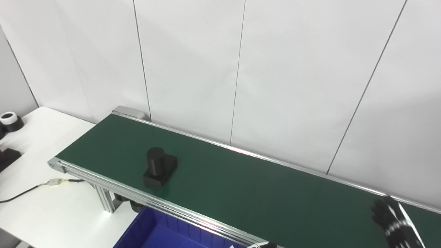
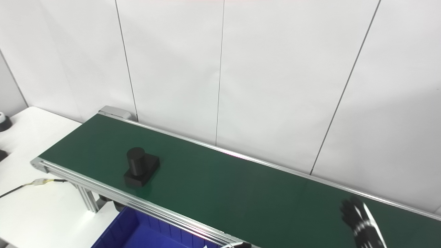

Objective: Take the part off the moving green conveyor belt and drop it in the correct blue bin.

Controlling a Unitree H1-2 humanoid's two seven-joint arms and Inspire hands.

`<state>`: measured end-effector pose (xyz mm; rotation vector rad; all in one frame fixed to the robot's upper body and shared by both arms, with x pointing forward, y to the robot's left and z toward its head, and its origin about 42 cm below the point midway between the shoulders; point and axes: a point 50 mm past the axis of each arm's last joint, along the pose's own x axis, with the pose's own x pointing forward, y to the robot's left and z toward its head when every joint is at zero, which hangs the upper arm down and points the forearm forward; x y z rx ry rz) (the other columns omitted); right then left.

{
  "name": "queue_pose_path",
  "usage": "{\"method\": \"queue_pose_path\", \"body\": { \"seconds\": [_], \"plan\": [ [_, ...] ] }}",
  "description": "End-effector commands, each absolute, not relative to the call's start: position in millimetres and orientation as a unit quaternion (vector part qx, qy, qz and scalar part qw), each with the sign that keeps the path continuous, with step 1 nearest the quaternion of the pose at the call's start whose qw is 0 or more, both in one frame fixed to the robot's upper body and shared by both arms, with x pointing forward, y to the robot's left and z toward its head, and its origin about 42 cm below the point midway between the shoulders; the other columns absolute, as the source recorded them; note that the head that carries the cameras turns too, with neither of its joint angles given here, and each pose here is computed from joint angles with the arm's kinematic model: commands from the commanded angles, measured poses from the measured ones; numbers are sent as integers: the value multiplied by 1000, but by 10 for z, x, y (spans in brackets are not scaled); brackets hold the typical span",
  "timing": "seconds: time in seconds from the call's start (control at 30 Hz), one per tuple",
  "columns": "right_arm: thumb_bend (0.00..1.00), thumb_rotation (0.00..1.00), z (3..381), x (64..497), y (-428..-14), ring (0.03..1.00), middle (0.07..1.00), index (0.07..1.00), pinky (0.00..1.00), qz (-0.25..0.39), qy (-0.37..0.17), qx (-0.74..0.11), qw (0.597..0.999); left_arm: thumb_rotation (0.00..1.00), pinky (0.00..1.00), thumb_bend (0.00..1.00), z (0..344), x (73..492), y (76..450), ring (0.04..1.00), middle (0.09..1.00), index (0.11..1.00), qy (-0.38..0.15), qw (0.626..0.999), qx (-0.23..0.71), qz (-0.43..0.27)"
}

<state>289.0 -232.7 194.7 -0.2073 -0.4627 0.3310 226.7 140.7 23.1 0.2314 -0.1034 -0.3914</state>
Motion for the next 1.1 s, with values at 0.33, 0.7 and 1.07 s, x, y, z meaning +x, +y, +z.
{"method": "queue_pose_path", "body": {
  "seconds": [0.33,0.7,1.07],
  "plan": [
    [900,270,2232,3389,-1945,857,864,907,840,165,-216,-129,954,279,895,948,370,2338,1372,903,904,877,-92,971,107,-193],
    [908,273,2237,3651,-1846,851,853,895,835,170,-203,-135,955,275,896,948,379,2321,1343,905,907,882,-93,970,103,-199],
    [925,295,2269,3865,-1771,856,866,897,817,181,-195,-154,952,310,912,949,364,2354,1319,917,918,894,-93,969,110,-202]
  ]
}}
